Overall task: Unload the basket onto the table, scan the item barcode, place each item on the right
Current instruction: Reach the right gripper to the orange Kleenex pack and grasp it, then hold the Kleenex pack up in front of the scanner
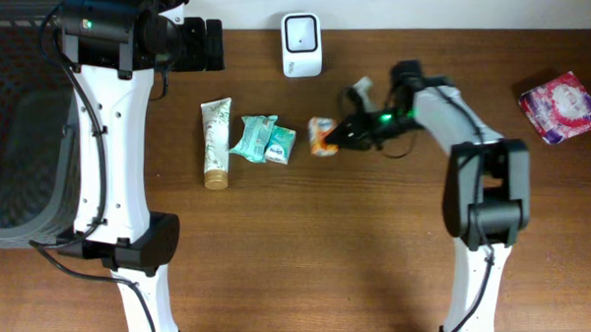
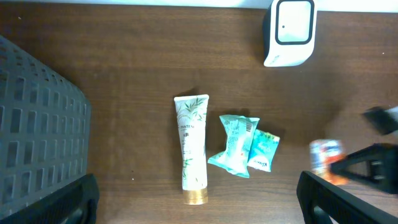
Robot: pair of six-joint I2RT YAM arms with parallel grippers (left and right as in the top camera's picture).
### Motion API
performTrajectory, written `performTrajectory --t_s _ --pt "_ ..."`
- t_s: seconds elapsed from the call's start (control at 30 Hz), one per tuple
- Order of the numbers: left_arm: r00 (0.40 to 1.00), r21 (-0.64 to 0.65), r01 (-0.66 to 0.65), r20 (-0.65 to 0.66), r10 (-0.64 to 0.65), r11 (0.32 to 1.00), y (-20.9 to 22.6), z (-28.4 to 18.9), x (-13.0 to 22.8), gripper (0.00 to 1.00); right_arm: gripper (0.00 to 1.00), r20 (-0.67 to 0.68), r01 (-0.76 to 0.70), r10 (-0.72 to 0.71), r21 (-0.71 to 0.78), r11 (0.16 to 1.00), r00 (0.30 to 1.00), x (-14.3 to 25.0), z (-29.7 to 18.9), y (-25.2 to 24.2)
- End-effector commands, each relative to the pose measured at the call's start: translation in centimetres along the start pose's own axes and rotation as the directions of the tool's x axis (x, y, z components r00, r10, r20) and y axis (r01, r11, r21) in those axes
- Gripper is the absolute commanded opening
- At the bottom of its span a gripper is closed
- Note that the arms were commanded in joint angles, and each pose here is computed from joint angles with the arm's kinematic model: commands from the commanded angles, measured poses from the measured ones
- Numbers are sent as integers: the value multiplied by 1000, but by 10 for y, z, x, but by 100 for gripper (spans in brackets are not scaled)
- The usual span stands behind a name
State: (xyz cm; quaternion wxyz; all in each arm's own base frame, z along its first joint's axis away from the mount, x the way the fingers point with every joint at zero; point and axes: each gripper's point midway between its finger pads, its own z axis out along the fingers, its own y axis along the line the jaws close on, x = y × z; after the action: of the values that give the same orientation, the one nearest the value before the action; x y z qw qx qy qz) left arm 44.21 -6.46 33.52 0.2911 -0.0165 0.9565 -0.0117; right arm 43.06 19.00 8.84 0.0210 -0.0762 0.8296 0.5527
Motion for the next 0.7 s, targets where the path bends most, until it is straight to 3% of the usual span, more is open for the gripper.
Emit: performTrajectory --t_s 0.0,0.27,0.47,0.67 --pt "1000 -2 -1 3 1 1000 2 -2 0 99 4 127 153 -119 -304 940 985 -12 -33 47" --pt "1000 -3 0 4 0 1000 2 -2 0 99 4 168 271 -226 -332 903 960 -23 -34 62" --pt "1000 -2 -1 3 1 1000 2 -2 0 99 4 221 424 -370 -301 854 902 -54 -56 113" --pt "1000 -2 -1 3 1 1000 2 -2 0 99 4 233 535 -483 -291 793 844 -59 -45 130"
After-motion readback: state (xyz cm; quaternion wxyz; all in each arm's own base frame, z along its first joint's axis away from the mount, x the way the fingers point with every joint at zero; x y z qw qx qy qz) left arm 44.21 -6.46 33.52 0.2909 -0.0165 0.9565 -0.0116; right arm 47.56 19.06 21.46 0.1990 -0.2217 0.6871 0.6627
